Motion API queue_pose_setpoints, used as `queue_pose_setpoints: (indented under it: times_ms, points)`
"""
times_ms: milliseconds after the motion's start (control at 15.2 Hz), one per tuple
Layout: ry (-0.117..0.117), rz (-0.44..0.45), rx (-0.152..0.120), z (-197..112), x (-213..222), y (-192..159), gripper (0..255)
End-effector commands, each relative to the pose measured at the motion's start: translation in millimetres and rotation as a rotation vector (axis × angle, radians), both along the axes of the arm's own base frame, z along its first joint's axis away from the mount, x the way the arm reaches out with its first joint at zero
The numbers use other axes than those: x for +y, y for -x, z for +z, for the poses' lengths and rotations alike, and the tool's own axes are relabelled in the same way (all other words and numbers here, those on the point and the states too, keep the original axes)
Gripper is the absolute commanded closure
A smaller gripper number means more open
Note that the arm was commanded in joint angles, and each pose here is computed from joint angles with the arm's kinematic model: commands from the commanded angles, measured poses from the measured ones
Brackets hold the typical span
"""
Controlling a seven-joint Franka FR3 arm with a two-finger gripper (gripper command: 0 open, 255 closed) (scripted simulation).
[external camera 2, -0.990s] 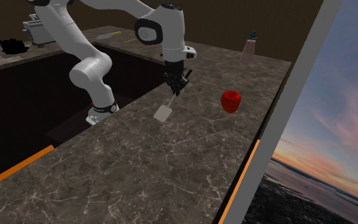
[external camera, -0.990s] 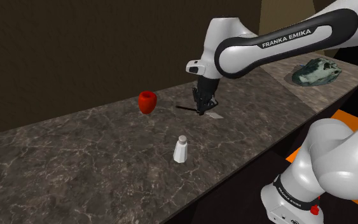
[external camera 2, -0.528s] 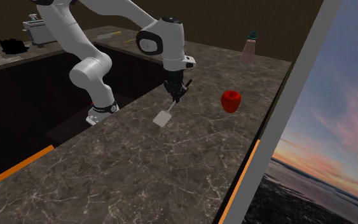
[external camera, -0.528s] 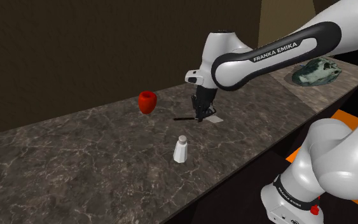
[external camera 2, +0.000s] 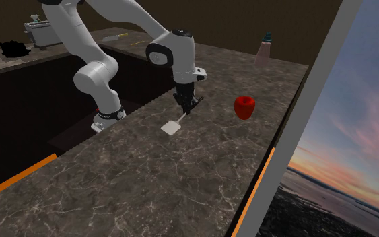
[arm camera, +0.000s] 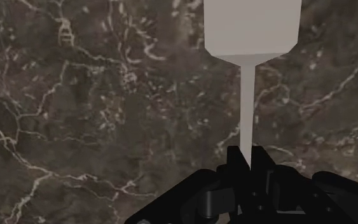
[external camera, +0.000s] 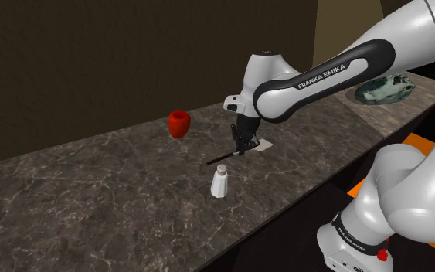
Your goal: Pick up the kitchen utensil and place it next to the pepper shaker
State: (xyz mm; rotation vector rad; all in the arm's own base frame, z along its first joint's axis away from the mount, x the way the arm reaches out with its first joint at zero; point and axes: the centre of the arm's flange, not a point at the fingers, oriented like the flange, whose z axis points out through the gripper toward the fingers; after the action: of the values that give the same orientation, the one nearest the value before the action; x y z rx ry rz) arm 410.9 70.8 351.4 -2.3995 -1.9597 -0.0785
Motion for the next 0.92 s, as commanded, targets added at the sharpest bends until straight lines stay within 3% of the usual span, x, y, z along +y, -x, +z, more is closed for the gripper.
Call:
queue_pose_setpoints:
  times_ms: [0,264,330,660,858]
  points:
    - [0.000,0.000,0.000,-1,0,0,255]
    - [0.000,0.000,0.000,-1,0,0,255]
    - [0.000,0.000,0.000,-1,0,0,0]
    - [0.000,0.000,0.000,-1,0,0,0]
    - [0.000,0.000,0.000,39,-2,1,0]
